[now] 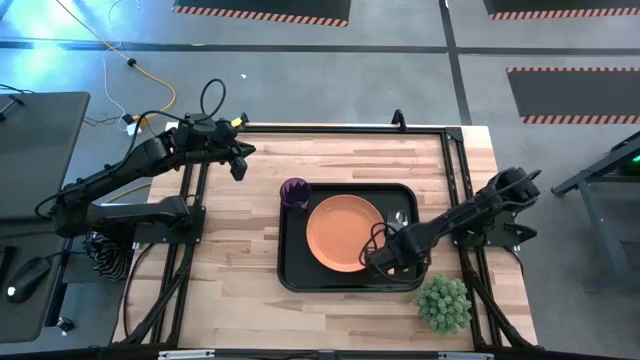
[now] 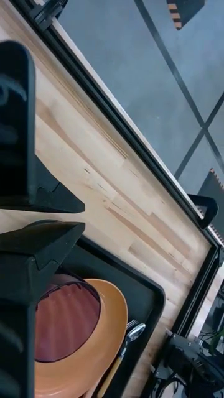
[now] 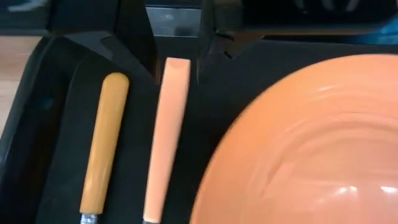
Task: Pick and place plate/cup/fork/spoon on tray
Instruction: Adjust the orange fork
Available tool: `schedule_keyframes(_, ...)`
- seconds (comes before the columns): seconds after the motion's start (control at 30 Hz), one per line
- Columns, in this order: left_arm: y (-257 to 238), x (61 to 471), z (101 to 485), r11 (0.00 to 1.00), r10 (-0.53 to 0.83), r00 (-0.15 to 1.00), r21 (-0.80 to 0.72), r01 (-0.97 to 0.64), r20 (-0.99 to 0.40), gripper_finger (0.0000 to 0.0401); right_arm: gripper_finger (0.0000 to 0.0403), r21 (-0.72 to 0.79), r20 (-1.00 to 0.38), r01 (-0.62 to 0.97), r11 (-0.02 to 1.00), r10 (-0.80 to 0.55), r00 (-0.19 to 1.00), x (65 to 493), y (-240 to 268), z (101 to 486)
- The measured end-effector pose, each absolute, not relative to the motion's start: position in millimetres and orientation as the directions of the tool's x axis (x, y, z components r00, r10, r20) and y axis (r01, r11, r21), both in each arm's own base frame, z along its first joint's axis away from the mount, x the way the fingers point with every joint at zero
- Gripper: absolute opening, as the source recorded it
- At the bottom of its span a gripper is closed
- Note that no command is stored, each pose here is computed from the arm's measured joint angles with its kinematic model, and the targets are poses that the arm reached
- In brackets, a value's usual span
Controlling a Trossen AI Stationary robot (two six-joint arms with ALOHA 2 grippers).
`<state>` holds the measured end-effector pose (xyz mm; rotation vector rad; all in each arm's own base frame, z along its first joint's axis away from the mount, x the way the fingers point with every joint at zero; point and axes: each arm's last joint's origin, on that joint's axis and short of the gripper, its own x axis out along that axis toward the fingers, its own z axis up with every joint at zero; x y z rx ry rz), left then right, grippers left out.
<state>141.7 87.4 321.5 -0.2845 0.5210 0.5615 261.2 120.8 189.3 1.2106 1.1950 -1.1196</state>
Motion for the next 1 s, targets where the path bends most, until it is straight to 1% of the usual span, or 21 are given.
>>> schedule_keyframes(0.2,87.4,141.8,321.3,0.813,0.431,0.722,-0.115,-0.571,-0.542,0.0023,0.0142,0.037,-0.999,0.998,0.050,0.006,0.037,265.0,122.7,178.9)
schedule_keyframes(0.3,87.5,141.8,321.3,0.813,0.431,0.722,-0.115,-0.571,-0.541,0.0023,0.0152,0.020,-1.000,0.999,0.050,-0.009,0.021,267.0,123.4,172.2)
schedule_keyframes(0.43,87.4,141.8,321.3,0.813,0.431,0.722,-0.115,-0.571,-0.542,0.0023,0.0154,-0.018,-1.000,0.998,0.052,-0.005,-0.018,269.4,125.2,161.6)
schedule_keyframes(0.6,87.5,141.8,321.3,0.813,0.431,0.722,-0.115,-0.571,-0.542,0.0023,0.0154,-0.035,-0.999,0.998,0.060,0.015,-0.036,272.4,127.4,153.2)
schedule_keyframes(0.7,87.5,141.8,321.3,0.813,0.431,0.722,-0.115,-0.571,-0.542,0.0023,0.0154,-0.039,-0.999,0.996,0.074,0.022,-0.041,272.4,127.7,152.9)
schedule_keyframes(1.0,87.5,141.8,321.2,0.813,0.431,0.722,-0.115,-0.571,-0.542,0.0023,0.0154,-0.056,-0.998,0.996,0.073,0.023,-0.058,270.9,127.2,152.9)
